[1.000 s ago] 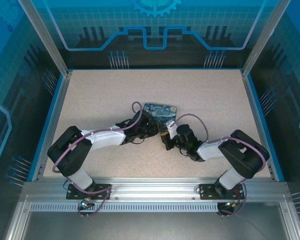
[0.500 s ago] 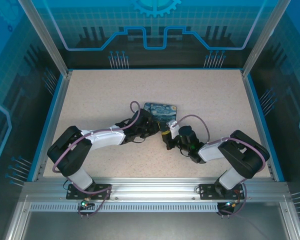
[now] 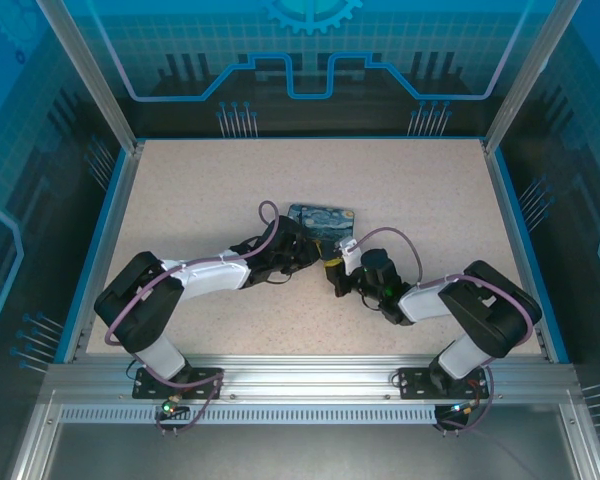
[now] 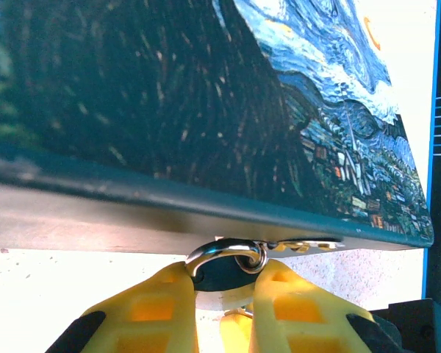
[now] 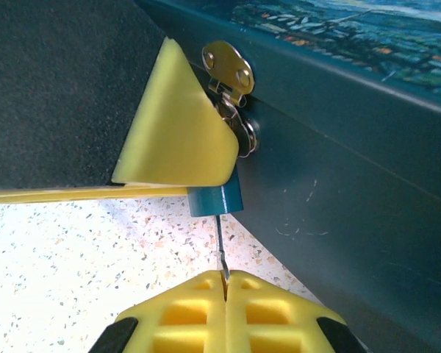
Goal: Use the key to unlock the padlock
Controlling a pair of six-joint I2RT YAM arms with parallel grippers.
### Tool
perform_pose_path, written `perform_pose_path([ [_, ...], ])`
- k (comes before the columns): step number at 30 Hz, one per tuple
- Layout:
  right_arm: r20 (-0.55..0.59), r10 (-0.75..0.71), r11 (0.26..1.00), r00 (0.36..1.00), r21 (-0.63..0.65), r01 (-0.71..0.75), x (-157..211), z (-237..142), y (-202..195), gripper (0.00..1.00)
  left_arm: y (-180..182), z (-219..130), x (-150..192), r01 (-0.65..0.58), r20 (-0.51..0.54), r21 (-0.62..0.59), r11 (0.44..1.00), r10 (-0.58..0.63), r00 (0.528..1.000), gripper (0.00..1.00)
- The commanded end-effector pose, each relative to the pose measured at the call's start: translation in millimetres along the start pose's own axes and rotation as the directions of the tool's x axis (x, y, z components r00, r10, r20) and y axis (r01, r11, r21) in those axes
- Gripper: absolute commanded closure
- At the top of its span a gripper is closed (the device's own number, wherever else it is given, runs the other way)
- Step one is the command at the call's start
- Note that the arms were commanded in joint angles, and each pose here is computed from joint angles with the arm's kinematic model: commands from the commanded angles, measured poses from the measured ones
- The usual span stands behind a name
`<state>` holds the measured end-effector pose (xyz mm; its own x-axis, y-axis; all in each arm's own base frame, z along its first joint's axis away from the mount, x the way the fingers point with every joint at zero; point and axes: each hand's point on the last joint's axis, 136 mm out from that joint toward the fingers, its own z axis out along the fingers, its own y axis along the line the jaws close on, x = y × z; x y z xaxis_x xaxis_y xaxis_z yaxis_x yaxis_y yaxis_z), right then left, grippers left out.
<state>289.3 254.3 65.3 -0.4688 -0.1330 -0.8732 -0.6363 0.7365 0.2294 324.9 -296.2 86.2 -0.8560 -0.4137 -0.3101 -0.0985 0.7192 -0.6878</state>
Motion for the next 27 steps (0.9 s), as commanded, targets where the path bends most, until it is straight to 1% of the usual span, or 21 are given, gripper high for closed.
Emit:
perform_pose_path([
  [1,0.147,-0.053,0.997,0.988,-0.043,0.060,-47.3,-4.7,11.4,1.00,-27.6,-6.0,3.2,-0.006,-0.036,0.095,0.995,0.009,0.999,1.00],
  [8,0.161,-0.051,0.996,0.986,-0.059,0.061,-54.6,-3.4,10.2,1.00,-26.0,-4.5,5.3,-0.004,-0.045,0.094,0.996,0.008,0.999,1.00],
  [14,0.137,-0.038,0.996,0.990,-0.075,0.049,-46.6,6.7,11.1,1.00,-26.8,-5.0,4.8,0.002,-0.042,0.100,0.995,0.002,0.999,1.00],
  [21,0.177,-0.013,0.995,0.984,-0.098,0.030,-56.4,5.4,14.0,1.00,-28.0,-5.0,4.7,0.005,-0.043,0.105,0.995,0.000,0.999,1.00],
  [27,0.197,0.035,0.990,0.980,-0.144,-0.006,-63.7,1.9,12.7,1.00,-29.2,-5.3,4.6,-0.003,-0.044,0.107,0.994,0.008,0.999,1.00],
])
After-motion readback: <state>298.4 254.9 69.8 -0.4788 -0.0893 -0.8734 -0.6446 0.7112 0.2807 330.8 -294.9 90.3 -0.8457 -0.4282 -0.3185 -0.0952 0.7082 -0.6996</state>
